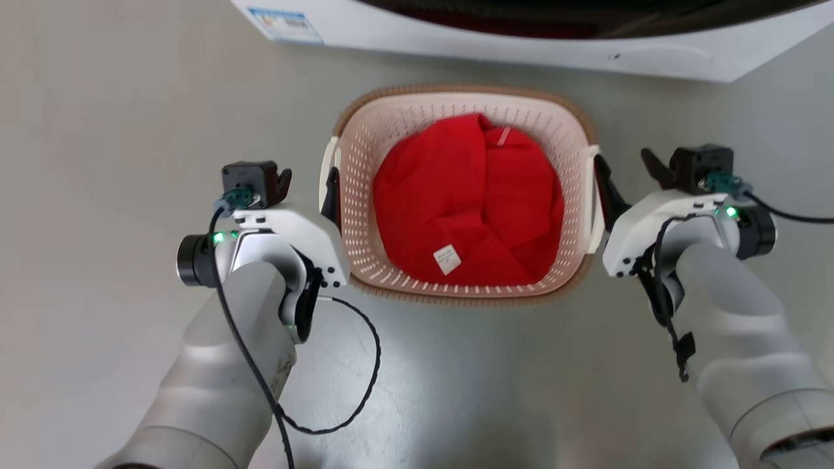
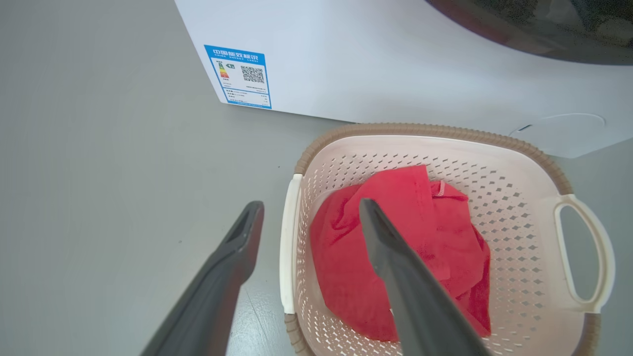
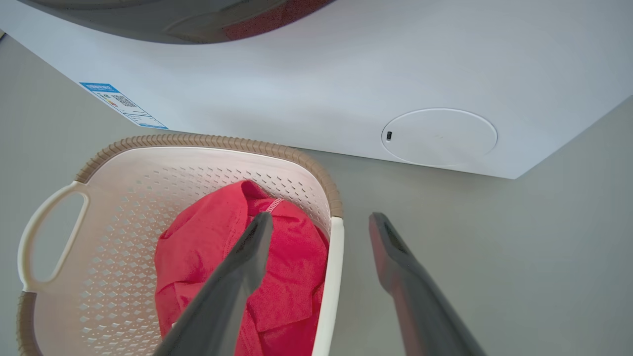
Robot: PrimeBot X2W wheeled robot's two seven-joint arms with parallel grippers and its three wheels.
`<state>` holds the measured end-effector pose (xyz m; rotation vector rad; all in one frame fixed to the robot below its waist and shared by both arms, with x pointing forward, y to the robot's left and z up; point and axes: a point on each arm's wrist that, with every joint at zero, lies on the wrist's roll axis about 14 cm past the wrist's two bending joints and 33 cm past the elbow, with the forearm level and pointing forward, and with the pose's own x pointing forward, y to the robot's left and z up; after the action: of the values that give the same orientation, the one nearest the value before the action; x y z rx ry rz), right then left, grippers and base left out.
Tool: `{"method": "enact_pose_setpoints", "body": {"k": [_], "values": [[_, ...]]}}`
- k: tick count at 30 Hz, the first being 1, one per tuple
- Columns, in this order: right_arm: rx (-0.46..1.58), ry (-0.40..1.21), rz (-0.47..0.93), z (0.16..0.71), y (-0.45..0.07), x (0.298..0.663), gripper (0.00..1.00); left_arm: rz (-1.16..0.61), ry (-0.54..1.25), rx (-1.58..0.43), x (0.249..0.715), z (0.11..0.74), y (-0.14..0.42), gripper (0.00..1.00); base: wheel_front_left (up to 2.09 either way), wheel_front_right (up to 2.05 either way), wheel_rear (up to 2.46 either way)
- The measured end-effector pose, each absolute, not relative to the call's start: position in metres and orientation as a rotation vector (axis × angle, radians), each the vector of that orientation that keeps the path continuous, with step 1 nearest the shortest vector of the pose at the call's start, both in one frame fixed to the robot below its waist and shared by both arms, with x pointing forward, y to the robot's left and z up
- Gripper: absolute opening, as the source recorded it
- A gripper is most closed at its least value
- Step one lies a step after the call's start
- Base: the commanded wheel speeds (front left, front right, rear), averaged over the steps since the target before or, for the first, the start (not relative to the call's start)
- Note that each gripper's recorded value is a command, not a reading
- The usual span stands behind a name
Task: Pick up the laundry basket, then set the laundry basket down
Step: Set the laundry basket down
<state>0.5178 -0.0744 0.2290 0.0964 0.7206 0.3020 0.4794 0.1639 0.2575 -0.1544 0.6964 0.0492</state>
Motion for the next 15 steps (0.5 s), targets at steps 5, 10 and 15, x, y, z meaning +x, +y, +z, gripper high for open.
{"method": "enact_pose_setpoints", "body": {"k": [5, 10, 15], "values": [[0.121, 0.665, 0.304, 0.255, -0.073, 0.515, 1.00, 0.048, 0.633, -0.178, 0.480, 0.280, 0.164, 1.00, 0.00, 0.00, 0.00], [0.171, 0.605, 0.300, 0.283, -0.071, 0.507, 1.00, 0.050, 0.561, -0.198, 0.473, 0.304, 0.168, 1.00, 0.00, 0.00, 0.00], [0.212, 0.546, 0.303, 0.310, -0.069, 0.496, 1.00, 0.052, 0.482, -0.207, 0.463, 0.328, 0.173, 1.00, 0.00, 0.00, 0.00]]}}
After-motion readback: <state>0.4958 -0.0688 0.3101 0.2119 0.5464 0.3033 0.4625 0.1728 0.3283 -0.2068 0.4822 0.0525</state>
